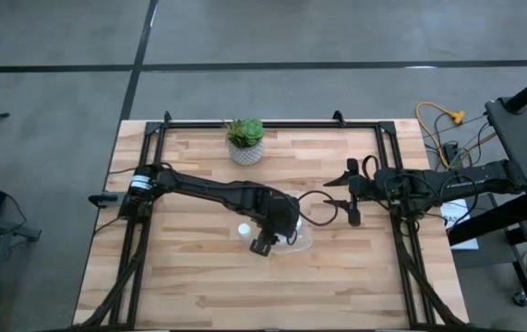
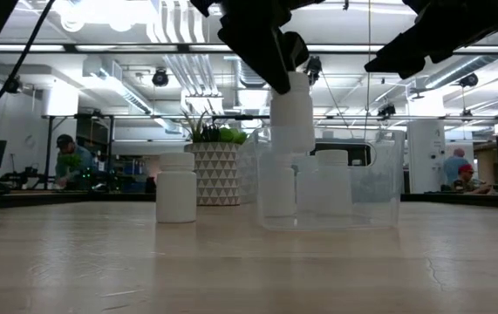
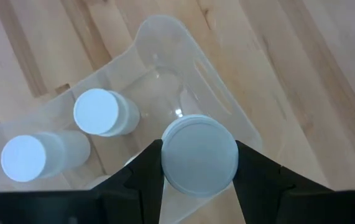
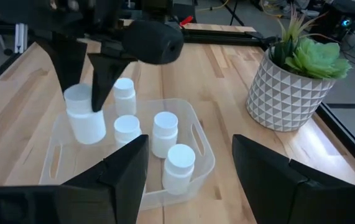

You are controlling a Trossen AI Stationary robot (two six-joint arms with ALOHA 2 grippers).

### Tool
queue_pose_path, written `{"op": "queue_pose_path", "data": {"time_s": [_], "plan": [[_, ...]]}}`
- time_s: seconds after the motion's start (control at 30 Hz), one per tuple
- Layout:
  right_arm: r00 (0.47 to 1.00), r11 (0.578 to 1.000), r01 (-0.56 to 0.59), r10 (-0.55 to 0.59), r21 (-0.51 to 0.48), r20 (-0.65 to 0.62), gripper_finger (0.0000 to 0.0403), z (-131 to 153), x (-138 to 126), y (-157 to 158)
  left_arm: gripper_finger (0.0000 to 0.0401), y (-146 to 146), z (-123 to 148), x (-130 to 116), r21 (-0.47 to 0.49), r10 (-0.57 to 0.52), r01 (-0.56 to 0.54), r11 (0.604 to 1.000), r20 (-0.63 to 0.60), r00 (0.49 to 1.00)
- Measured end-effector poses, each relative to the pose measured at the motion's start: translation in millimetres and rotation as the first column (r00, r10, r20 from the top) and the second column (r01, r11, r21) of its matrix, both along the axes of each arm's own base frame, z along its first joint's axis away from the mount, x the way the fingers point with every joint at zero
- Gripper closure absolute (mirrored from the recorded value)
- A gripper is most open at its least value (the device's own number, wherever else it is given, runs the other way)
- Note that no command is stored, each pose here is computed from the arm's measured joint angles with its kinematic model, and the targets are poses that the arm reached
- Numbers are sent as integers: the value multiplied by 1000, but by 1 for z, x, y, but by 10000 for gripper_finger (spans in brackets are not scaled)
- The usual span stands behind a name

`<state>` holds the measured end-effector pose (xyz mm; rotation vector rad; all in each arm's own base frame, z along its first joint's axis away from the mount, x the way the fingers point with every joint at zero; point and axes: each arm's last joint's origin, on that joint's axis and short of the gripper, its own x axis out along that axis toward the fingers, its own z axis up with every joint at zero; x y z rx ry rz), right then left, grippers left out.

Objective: Pick and place pill bottles into a basket
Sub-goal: Put the white medicine bottle into the transparent bin

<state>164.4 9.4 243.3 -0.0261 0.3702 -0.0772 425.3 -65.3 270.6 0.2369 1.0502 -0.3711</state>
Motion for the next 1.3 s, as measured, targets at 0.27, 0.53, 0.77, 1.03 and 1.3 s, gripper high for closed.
{"op": "queue_pose_path", "data": {"time_s": [0.27, 0.53, 0.77, 1.03, 1.3], "plan": [[1000, 1000, 0, 0, 4, -1, 184, 0, 0, 0, 260, -4, -5, 1, -6, -11, 11, 1000, 16, 1000], [1000, 1000, 1, -1, 7, -1, 184, 0, 0, 0, 260, -3, -23, -2, -2, -11, 11, 1000, -19, 1000], [1000, 1000, 1, -1, 7, -1, 184, 0, 0, 0, 260, -3, -33, -1, -6, -11, 11, 1000, 3, 1000], [1000, 1000, 1, -1, 7, -2, 184, 0, 0, 0, 260, -2, -44, -2, -4, -11, 11, 1000, 0, 1000], [1000, 1000, 1, -1, 7, -1, 184, 0, 0, 0, 260, 1, -58, -2, -7, -1, 1, 1000, 19, 1000]]}}
